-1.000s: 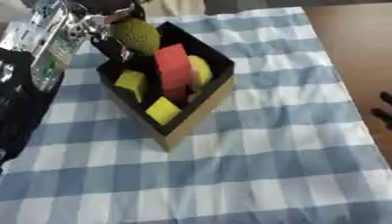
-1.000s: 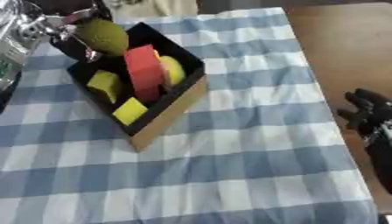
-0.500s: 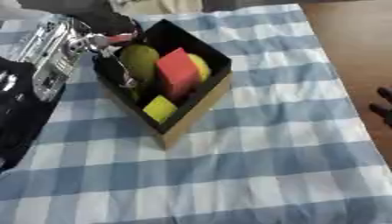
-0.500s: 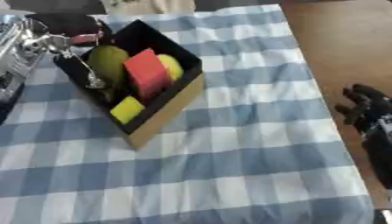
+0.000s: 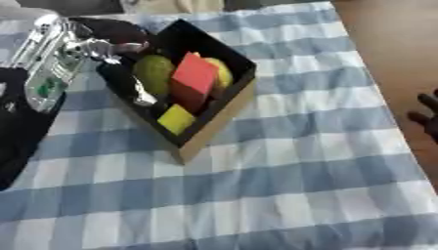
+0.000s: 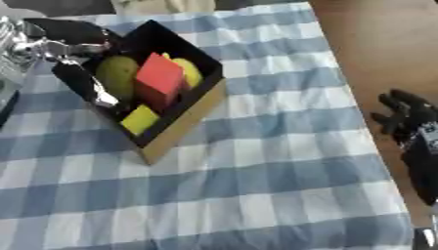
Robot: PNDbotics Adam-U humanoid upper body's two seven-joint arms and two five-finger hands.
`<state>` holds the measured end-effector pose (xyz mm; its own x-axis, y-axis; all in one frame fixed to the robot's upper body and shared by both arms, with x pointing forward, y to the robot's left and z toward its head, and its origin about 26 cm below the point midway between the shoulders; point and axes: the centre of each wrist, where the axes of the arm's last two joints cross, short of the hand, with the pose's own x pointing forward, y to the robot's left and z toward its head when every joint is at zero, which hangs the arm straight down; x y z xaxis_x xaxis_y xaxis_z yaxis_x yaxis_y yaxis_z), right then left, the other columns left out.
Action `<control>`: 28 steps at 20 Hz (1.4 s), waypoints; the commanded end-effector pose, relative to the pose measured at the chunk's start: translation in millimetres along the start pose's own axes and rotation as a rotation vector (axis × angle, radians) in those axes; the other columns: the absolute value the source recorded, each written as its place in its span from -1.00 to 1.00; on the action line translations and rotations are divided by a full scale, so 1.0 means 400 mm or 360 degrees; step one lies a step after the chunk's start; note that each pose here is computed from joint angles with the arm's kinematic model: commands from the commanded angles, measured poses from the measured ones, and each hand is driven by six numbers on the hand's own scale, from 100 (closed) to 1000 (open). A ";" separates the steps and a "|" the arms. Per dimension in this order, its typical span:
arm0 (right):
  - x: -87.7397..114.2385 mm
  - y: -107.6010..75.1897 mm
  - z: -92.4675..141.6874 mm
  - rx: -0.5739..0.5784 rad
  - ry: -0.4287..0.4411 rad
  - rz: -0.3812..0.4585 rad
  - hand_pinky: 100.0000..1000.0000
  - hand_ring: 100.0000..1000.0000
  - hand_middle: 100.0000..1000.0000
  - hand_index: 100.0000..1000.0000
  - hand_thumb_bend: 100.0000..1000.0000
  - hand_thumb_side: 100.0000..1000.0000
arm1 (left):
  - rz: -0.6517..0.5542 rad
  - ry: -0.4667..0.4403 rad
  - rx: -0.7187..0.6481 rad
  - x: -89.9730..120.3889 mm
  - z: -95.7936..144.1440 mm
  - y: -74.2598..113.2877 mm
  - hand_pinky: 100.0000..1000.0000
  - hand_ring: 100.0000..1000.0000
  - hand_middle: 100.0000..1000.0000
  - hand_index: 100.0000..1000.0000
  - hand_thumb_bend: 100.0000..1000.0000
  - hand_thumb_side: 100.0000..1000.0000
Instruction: Pick up objects on the table and place them in the box.
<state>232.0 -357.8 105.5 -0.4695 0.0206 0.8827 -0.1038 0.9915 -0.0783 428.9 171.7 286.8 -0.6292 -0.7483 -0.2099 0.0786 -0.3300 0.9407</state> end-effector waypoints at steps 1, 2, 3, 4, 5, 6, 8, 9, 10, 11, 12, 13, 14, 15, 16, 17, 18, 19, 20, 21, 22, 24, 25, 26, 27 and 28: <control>0.021 -0.009 -0.005 0.0018 -0.0026 0.0038 0.80 1.00 -0.30 0.65 -1.00 0.22 | -0.0053 0.0161 0.0241 -0.016 0.058 0.062 0.79 0.76 0.67 0.83 0.17 0.25; 0.021 -0.009 -0.004 0.0017 -0.0024 0.0037 0.80 1.00 -0.30 0.65 -1.00 0.22 | -0.0043 0.0190 0.0312 -0.014 0.066 0.071 0.78 0.76 0.67 0.83 0.14 0.21; 0.021 -0.009 -0.004 0.0017 -0.0023 0.0036 0.80 1.00 -0.30 0.65 -1.00 0.22 | -0.0034 0.0210 0.0370 -0.012 0.073 0.077 0.79 0.76 0.67 0.82 0.13 0.18; 0.021 -0.009 -0.004 0.0017 -0.0022 0.0035 0.80 1.00 -0.30 0.65 -1.00 0.22 | -0.0030 0.0222 0.0433 -0.010 0.080 0.086 0.79 0.76 0.67 0.82 0.12 0.17; 0.021 -0.009 -0.004 0.0017 -0.0022 0.0034 0.80 1.00 -0.30 0.65 -1.00 0.21 | -0.0028 0.0228 0.0477 -0.007 0.085 0.091 0.78 0.76 0.67 0.82 0.10 0.16; 0.021 -0.009 -0.004 0.0018 -0.0023 0.0033 0.80 1.00 -0.30 0.65 -1.00 0.21 | -0.0029 0.0231 0.0518 -0.005 0.092 0.099 0.78 0.76 0.67 0.82 0.09 0.16; 0.021 -0.010 -0.003 0.0018 -0.0025 0.0032 0.80 1.00 -0.30 0.65 -1.00 0.20 | -0.0031 0.0231 0.0588 -0.001 0.106 0.113 0.78 0.76 0.66 0.82 0.05 0.16; 0.021 -0.011 -0.003 0.0018 -0.0028 0.0032 0.80 1.00 -0.30 0.65 -1.00 0.20 | -0.0029 0.0232 0.0623 0.001 0.114 0.119 0.78 0.75 0.66 0.81 0.01 0.18; 0.022 -0.012 -0.003 0.0017 -0.0031 0.0032 0.80 1.00 -0.30 0.65 -1.00 0.19 | -0.0018 0.0240 0.0681 0.003 0.126 0.129 0.77 0.74 0.65 0.81 -0.10 0.20; 0.022 -0.013 -0.003 0.0017 -0.0035 0.0033 0.80 1.00 -0.30 0.65 -1.00 0.18 | 0.0000 0.0253 0.0751 0.005 0.141 0.137 0.77 0.74 0.65 0.81 -0.21 0.21; 0.023 -0.014 -0.003 0.0017 -0.0042 0.0035 0.80 1.00 -0.30 0.65 -1.00 0.16 | 0.0026 0.0265 0.0847 0.008 0.161 0.147 0.77 0.73 0.64 0.81 -0.29 0.23; 0.025 -0.016 -0.003 0.0018 -0.0052 0.0037 0.80 1.00 -0.29 0.65 -1.00 0.15 | 0.0061 0.0268 0.0951 0.012 0.181 0.154 0.77 0.73 0.64 0.82 -0.37 0.25; 0.027 -0.018 -0.005 0.0019 -0.0070 0.0040 0.80 1.00 -0.29 0.65 -1.00 0.14 | 0.0117 0.0256 0.1102 0.018 0.207 0.159 0.77 0.72 0.63 0.81 -0.42 0.24; 0.030 -0.022 -0.007 0.0021 -0.0089 0.0042 0.80 1.00 -0.29 0.65 -1.00 0.13 | 0.0179 0.0240 0.1254 0.023 0.233 0.158 0.77 0.71 0.62 0.81 -0.46 0.23; 0.033 -0.025 -0.009 0.0023 -0.0111 0.0045 0.80 1.00 -0.29 0.65 -1.00 0.13 | 0.0245 0.0220 0.1412 0.029 0.259 0.153 0.76 0.70 0.60 0.80 -0.49 0.20; 0.037 -0.028 -0.011 0.0023 -0.0133 0.0047 0.80 1.00 -0.28 0.65 -1.00 0.12 | 0.0309 0.0198 0.1559 0.037 0.282 0.145 0.76 0.69 0.60 0.80 -0.50 0.17; 0.039 -0.031 -0.013 0.0024 -0.0152 0.0047 0.79 1.00 -0.28 0.65 -1.00 0.11 | 0.0365 0.0176 0.1676 0.045 0.299 0.135 0.75 0.68 0.58 0.79 -0.53 0.19; 0.043 -0.034 -0.015 0.0025 -0.0175 0.0049 0.79 1.00 -0.28 0.65 -1.00 0.11 | 0.0422 0.0149 0.1801 0.055 0.318 0.120 0.75 0.67 0.58 0.79 -0.54 0.19; 0.046 -0.037 -0.018 0.0027 -0.0202 0.0051 0.79 1.00 -0.28 0.64 -1.00 0.10 | 0.0482 0.0124 0.1916 0.064 0.335 0.102 0.75 0.66 0.56 0.79 -0.56 0.19; 0.049 -0.040 -0.020 0.0029 -0.0225 0.0051 0.79 1.00 -0.27 0.64 -1.00 0.17 | 0.0541 0.0107 0.2014 0.068 0.346 0.084 0.74 0.66 0.56 0.80 -0.86 0.40; 0.052 -0.042 -0.022 0.0032 -0.0249 0.0052 0.79 1.00 -0.27 0.64 -1.00 0.09 | 0.0605 0.0102 0.2105 0.067 0.351 0.065 0.74 0.65 0.55 0.80 -0.58 0.20; 0.058 -0.047 -0.027 0.0037 -0.0294 0.0051 0.79 1.00 -0.26 0.64 -1.00 0.08 | 0.0718 0.0103 0.2250 0.058 0.352 0.026 0.73 0.64 0.54 0.81 -0.58 0.24; 0.060 -0.049 -0.030 0.0040 -0.0317 0.0049 0.79 1.00 -0.26 0.64 -1.00 0.07 | 0.0767 0.0105 0.2312 0.053 0.352 0.006 0.73 0.64 0.54 0.81 -0.59 0.25; 0.063 -0.051 -0.032 0.0042 -0.0340 0.0048 0.78 1.00 -0.25 0.64 -1.00 0.06 | 0.0810 0.0108 0.2364 0.049 0.351 -0.012 0.73 0.63 0.53 0.81 -0.59 0.26; 0.066 -0.053 -0.035 0.0046 -0.0365 0.0048 0.78 1.00 -0.25 0.64 -1.00 0.06 | 0.0850 0.0112 0.2411 0.045 0.351 -0.032 0.73 0.63 0.53 0.81 -0.58 0.27; 0.069 -0.055 -0.037 0.0049 -0.0392 0.0051 0.78 1.00 -0.24 0.64 -1.00 0.05 | 0.0885 0.0114 0.2447 0.042 0.350 -0.050 0.72 0.63 0.53 0.82 -0.59 0.30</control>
<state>234.9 -373.3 125.6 -0.6372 0.0001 0.7707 -0.1082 0.9901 -0.0896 313.4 242.7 293.7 -0.7246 -0.6302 0.2789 -0.5447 0.7716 0.3285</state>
